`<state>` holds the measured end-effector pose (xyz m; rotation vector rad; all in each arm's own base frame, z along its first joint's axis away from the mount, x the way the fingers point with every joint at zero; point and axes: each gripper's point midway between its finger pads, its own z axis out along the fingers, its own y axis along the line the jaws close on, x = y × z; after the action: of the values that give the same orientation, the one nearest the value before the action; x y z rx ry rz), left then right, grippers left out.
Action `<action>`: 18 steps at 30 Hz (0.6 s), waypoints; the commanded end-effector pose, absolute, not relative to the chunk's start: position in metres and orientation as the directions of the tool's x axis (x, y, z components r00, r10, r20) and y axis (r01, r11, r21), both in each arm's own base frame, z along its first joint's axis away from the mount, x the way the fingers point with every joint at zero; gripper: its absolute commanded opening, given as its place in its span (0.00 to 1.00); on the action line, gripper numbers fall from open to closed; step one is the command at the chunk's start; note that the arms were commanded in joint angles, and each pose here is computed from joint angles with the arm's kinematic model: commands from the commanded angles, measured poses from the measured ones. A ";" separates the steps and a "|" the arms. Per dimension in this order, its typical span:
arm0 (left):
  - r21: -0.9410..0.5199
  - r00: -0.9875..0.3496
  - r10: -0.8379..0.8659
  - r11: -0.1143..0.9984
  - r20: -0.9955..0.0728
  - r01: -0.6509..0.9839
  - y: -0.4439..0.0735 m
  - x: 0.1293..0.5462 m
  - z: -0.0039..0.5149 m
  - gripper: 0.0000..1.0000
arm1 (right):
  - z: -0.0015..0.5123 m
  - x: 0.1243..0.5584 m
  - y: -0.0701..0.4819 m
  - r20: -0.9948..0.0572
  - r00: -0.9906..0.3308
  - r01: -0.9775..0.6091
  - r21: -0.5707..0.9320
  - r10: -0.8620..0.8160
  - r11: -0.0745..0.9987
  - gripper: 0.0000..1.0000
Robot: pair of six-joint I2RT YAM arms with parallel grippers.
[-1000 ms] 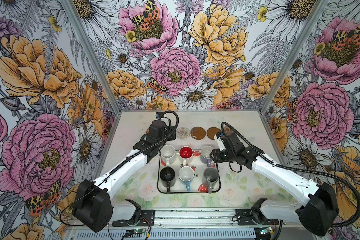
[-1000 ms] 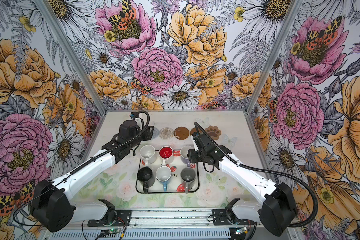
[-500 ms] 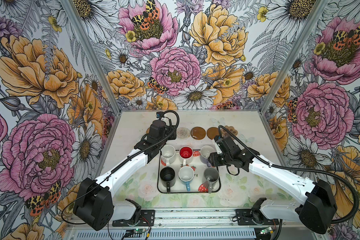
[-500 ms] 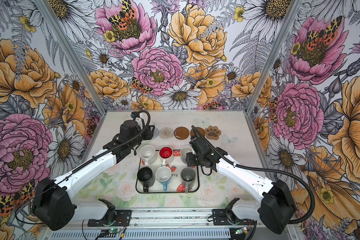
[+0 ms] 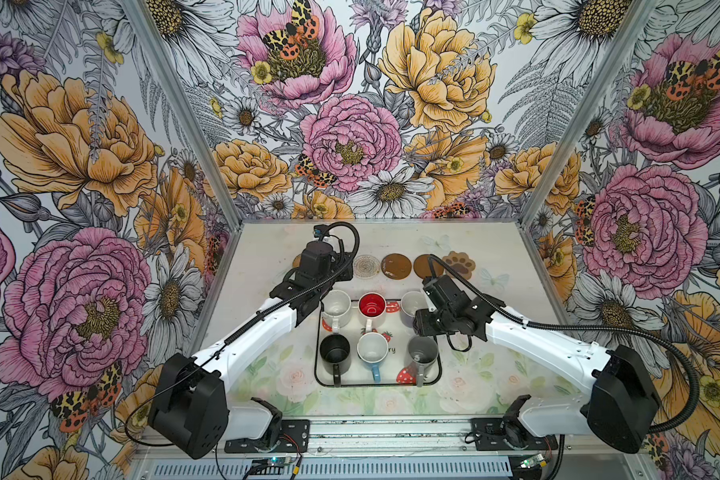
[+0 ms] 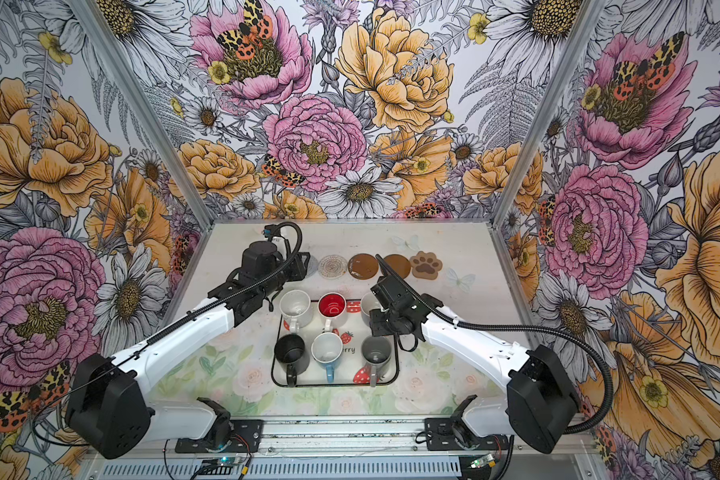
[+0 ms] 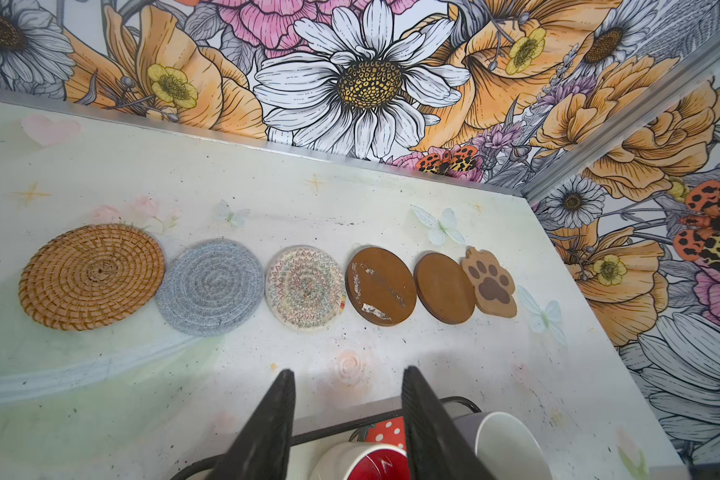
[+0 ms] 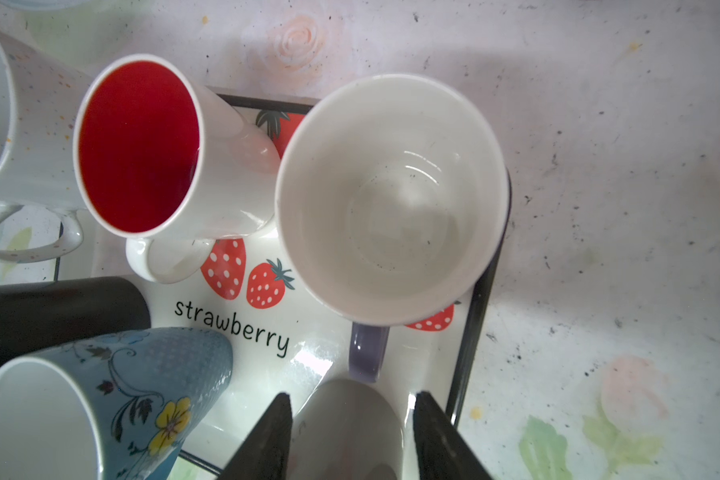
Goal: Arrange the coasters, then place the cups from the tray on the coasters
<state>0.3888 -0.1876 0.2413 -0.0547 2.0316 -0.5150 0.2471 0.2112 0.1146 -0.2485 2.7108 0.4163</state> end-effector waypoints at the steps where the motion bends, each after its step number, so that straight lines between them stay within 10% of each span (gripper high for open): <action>1: -0.386 -0.492 -0.266 0.909 -0.829 0.158 -0.182 0.391 0.238 0.44 | 0.122 0.256 0.213 -0.428 -0.900 -0.202 0.244 -0.082 0.949 0.50; 18: -0.394 -0.499 -0.276 0.907 -0.821 0.147 -0.178 0.393 0.232 0.44 | 0.103 0.274 0.212 -0.426 -0.900 -0.173 0.164 -0.089 0.971 0.49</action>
<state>0.3896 -0.1799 0.2318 -0.0739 2.0473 -0.4992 0.2611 0.2051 0.0929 -0.2000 2.7446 0.2761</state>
